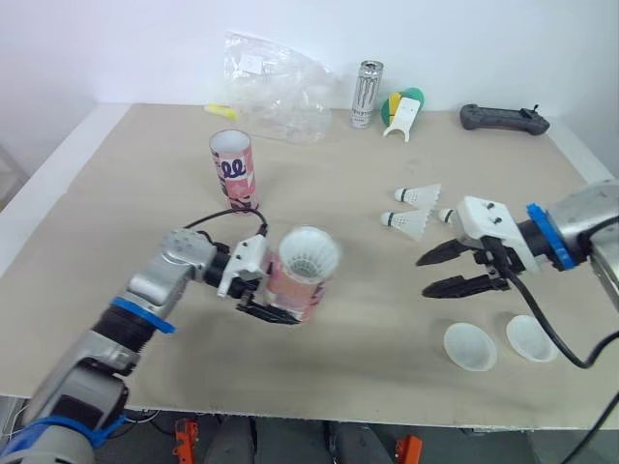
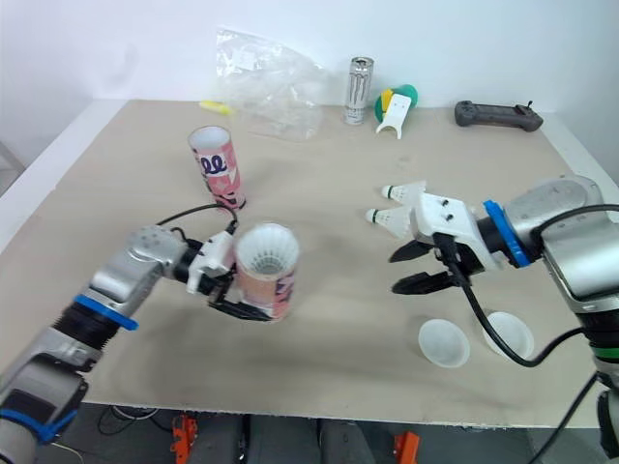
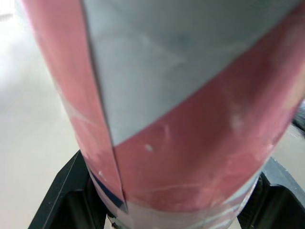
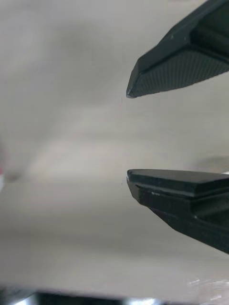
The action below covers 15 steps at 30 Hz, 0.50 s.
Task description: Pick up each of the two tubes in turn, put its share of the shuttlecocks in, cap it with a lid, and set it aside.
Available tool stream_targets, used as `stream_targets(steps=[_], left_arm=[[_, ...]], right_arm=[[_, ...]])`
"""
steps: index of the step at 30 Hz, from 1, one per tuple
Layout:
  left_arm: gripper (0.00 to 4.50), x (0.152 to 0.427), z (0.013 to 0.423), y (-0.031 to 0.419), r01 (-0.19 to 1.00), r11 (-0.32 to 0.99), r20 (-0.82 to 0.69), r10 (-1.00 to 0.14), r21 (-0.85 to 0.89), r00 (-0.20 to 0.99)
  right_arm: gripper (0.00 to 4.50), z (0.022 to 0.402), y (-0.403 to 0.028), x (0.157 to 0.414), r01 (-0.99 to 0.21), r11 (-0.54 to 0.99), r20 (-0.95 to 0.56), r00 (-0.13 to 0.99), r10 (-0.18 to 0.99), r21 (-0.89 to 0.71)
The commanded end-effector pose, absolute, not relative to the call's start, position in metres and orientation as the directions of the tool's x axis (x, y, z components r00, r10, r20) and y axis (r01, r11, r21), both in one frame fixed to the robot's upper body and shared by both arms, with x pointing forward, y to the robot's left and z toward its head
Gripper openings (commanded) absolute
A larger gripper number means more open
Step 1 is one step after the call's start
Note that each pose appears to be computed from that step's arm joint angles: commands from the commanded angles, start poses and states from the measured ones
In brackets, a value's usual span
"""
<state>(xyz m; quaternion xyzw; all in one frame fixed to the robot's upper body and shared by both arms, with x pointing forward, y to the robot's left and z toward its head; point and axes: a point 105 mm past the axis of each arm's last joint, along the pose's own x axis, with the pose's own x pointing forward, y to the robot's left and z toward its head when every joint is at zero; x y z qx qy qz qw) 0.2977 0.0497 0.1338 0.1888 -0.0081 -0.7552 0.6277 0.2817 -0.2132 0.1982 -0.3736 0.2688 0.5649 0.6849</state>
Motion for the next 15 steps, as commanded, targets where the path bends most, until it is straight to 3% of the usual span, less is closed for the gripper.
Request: stream_targets(steps=[1, 8, 15], left_arm=[[2.81, 0.301, 0.13, 0.042, 0.937, -0.175, -0.246, -0.964, 0.302, -0.1], [2.81, 0.319, 0.088, 0.025, 0.955, -0.069, -0.262, -0.965, 0.287, 0.009], [2.81, 0.312, 0.069, 0.029, 0.963, -0.105, -0.298, -0.954, 0.249, -0.027]], right_arm=[[2.61, 0.194, -0.234, 0.283, -0.971, 0.038, -0.853, 0.226, 0.47, -0.236], [2.61, 0.174, -0.247, 0.281, -0.982, 0.008, -0.901, 0.178, 0.395, -0.19], [2.61, 0.153, -0.256, 0.27, -0.99, 0.011, -0.932, 0.137, 0.336, -0.142]])
